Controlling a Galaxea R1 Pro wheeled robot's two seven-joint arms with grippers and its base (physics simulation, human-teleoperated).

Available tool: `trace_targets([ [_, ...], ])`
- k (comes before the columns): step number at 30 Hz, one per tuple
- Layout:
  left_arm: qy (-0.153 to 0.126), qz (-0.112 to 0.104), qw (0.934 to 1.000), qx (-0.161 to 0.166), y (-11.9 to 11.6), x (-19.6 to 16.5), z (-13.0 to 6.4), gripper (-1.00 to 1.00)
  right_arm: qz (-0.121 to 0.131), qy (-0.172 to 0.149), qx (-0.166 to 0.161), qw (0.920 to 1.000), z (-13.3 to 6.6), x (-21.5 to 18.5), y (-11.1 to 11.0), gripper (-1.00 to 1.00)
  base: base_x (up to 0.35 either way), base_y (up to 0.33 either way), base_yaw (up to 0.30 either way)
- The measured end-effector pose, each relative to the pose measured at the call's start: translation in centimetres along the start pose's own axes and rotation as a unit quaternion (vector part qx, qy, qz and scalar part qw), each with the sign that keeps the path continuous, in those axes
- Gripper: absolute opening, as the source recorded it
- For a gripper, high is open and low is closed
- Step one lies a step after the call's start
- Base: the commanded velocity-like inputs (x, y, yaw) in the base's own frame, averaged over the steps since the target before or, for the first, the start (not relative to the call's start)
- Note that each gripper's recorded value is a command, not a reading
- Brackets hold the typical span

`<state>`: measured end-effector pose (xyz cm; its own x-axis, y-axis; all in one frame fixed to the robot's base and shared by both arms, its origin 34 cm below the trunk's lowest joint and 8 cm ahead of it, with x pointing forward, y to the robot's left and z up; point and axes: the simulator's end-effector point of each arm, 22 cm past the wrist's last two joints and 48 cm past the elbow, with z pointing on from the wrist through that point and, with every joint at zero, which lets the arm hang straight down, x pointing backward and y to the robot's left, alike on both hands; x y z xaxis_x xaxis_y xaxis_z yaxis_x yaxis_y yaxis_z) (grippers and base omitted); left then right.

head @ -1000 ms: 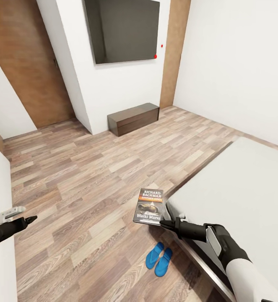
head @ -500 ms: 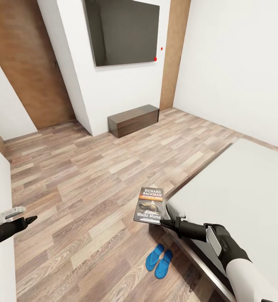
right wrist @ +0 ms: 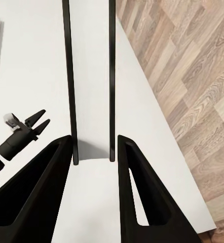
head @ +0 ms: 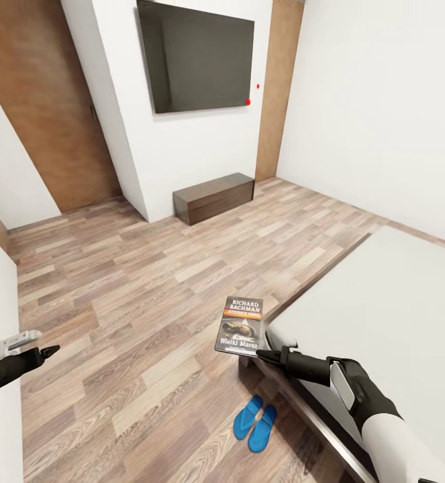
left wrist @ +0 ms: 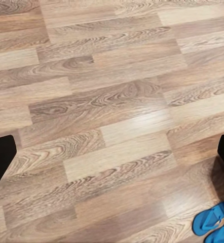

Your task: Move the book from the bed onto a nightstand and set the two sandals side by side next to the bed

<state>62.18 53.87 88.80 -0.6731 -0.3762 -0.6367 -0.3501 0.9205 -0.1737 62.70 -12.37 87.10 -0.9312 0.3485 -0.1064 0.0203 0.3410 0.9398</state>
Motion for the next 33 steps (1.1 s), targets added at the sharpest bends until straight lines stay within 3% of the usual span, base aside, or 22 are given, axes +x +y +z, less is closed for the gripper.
trace_targets([
  [33,-0.019,-0.004,0.9998,0.01,-0.8,-1.5,-1.3,1.0,-0.021,-0.008,-0.007,0.9997,-0.6,-0.8,2.0,-1.0,0.0,0.0,0.0],
])
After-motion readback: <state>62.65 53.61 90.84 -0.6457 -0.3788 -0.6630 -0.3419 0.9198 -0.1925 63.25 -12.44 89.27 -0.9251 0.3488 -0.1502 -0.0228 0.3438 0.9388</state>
